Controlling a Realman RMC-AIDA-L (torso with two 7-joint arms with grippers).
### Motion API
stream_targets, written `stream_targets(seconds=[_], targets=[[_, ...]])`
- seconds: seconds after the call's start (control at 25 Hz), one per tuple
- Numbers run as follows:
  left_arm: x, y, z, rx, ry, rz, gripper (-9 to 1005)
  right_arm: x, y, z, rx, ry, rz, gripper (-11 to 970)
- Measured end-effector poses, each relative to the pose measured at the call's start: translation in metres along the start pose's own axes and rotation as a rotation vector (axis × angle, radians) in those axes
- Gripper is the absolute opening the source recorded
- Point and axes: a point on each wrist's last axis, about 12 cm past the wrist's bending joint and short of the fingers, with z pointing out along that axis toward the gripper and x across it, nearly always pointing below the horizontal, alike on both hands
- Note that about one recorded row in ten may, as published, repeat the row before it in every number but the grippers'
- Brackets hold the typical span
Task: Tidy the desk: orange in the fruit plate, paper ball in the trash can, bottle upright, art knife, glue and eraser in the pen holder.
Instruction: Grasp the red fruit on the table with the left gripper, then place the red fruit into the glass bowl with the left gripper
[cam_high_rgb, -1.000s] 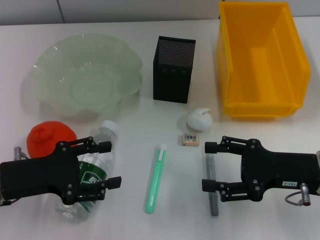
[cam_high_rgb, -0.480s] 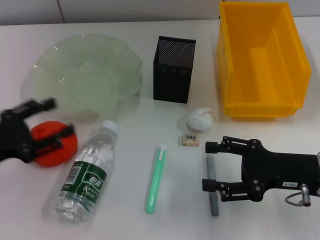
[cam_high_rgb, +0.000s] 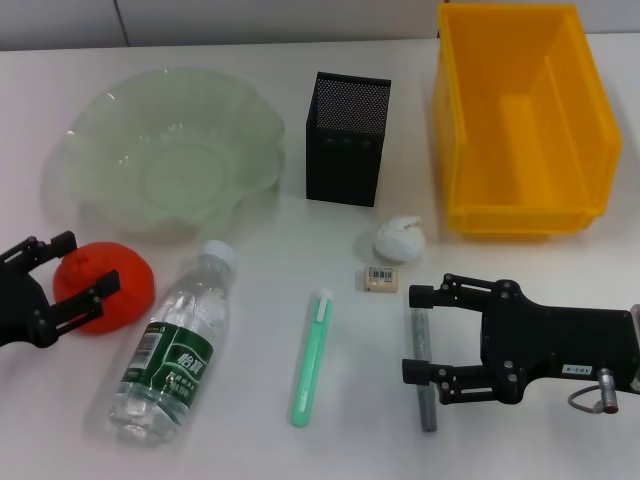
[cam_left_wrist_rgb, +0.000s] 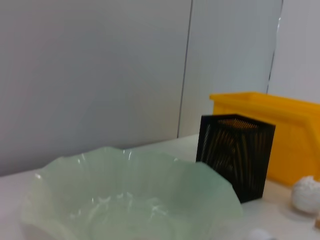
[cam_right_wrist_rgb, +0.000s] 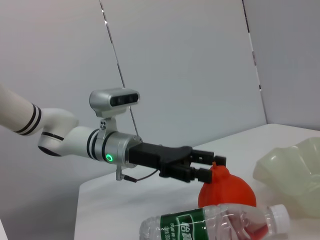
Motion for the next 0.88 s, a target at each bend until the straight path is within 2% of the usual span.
stream_targets(seconds=[0.24,0.56,0.64,0.76,0.88], targets=[[0.005,0.004,0.003,-0.036,0.044,0.000,701,0.000,0.000,-0.001,0.003,0.000,0.001,843],[0.003,0.008,0.004,-0.046,0.061,0.011,534,0.001,0.000,-0.002,0.008,0.000,0.005,842],[-0.001,0.007,0.001,-0.037,0.032,0.021,492,0.001,0.000,-0.002,0.008,0.000,0.006,842],[-0.016,0.006,-0.006,-0.013,-0.060,0.047,272,0.001,0.000,-0.002,0.009,-0.001,0.007,842],[-0.035,0.007,-0.010,0.004,-0.179,0.083,246,0.001,0.000,-0.002,0.011,-0.002,0.008,842]])
